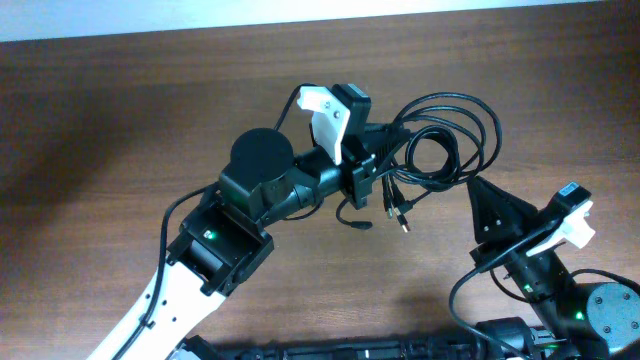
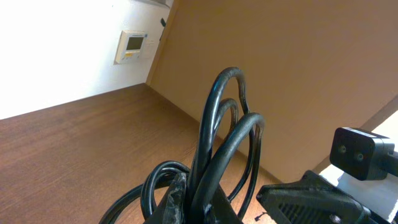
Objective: Untangle cables
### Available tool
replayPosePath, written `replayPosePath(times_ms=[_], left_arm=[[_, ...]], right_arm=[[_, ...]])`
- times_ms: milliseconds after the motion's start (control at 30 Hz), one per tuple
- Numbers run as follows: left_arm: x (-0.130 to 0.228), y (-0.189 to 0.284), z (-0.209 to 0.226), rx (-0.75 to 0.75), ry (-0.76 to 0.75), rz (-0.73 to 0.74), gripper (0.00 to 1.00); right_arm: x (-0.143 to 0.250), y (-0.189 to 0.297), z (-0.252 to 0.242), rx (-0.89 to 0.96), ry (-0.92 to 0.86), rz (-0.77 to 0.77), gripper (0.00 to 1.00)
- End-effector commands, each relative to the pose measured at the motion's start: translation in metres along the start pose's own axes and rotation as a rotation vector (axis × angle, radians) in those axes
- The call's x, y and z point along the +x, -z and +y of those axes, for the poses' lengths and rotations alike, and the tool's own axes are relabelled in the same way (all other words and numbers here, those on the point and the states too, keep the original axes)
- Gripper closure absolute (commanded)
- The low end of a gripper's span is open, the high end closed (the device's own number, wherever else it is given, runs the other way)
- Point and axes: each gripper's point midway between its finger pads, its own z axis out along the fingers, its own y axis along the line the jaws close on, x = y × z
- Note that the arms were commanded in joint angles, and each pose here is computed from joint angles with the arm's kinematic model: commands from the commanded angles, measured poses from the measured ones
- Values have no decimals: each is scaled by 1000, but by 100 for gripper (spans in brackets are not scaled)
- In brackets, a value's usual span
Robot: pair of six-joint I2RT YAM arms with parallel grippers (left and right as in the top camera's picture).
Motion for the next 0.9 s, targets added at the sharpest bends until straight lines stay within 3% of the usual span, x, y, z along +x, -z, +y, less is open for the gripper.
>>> replayPosePath(times_ms=[0,533,567,633,733,867], left_arm=[[-8,3,-13,51,-33,-15,100],[-3,-2,-40,153,-49,-3,100],[-3,-2,-40,153,-49,-4,100],[-4,-2,-39,150,-51,-9,100],[-6,-3,-36,130,-51,-17,100],[-11,-3,-25,64,-113,-46,100]], right_arm=[[-2,1,3,-16,4,-3,83],[-8,3,27,-139,35,-14,78],[-8,3,27,-139,36,-14,80],[-7,3,27,-139,35,-13,95],[-5,2,24,-129,29,-3,96],[6,1,-10,55,-11,19,96]])
